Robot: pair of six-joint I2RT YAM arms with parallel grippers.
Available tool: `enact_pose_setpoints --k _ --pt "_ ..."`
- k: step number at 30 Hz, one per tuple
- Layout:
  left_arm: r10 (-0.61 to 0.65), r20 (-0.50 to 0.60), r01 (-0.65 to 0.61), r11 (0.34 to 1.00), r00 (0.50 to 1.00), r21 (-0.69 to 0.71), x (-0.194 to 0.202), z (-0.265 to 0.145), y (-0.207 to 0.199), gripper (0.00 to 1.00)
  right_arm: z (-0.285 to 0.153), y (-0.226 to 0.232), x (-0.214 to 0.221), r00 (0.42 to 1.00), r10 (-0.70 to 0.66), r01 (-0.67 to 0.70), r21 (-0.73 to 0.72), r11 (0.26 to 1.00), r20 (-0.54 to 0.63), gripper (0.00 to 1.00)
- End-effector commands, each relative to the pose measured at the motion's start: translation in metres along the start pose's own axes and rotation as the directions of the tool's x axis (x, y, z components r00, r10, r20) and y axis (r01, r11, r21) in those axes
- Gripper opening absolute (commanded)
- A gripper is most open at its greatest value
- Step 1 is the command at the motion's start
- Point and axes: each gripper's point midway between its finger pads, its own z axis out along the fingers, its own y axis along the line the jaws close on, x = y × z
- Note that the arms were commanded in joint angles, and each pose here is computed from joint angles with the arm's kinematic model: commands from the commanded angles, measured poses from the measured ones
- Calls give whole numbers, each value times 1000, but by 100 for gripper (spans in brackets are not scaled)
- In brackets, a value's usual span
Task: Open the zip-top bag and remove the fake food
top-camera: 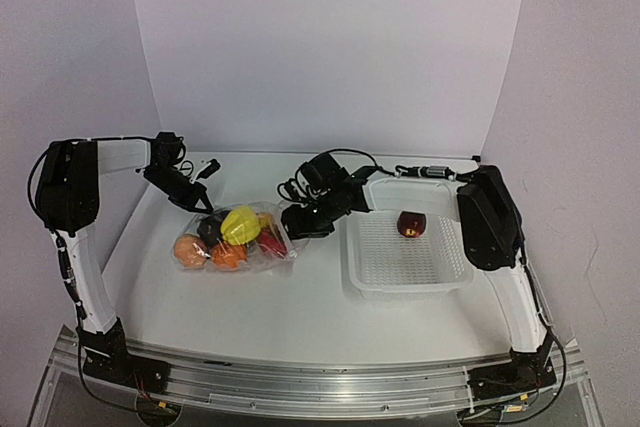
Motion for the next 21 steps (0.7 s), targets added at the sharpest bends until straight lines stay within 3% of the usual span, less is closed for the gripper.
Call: enact_pose_setpoints --k 1,3,9,21 --pt "2 -4 -2 1000 1000 7 2 -1 -1 0 -1 40 -24 996 -51 59 -105 993 76 63" --pt "1 -4 -1 1000 1000 10 2 -1 -2 0 1 40 -23 994 -69 77 -86 993 86 71" --pt "-6 -6 6 1000 1000 19 3 -1 -3 0 17 39 -14 969 -222 220 26 975 107 79" --pt "-21 -20 22 999 1000 33 9 5 -4 0 71 16 30 945 -327 322 124 939 21 80"
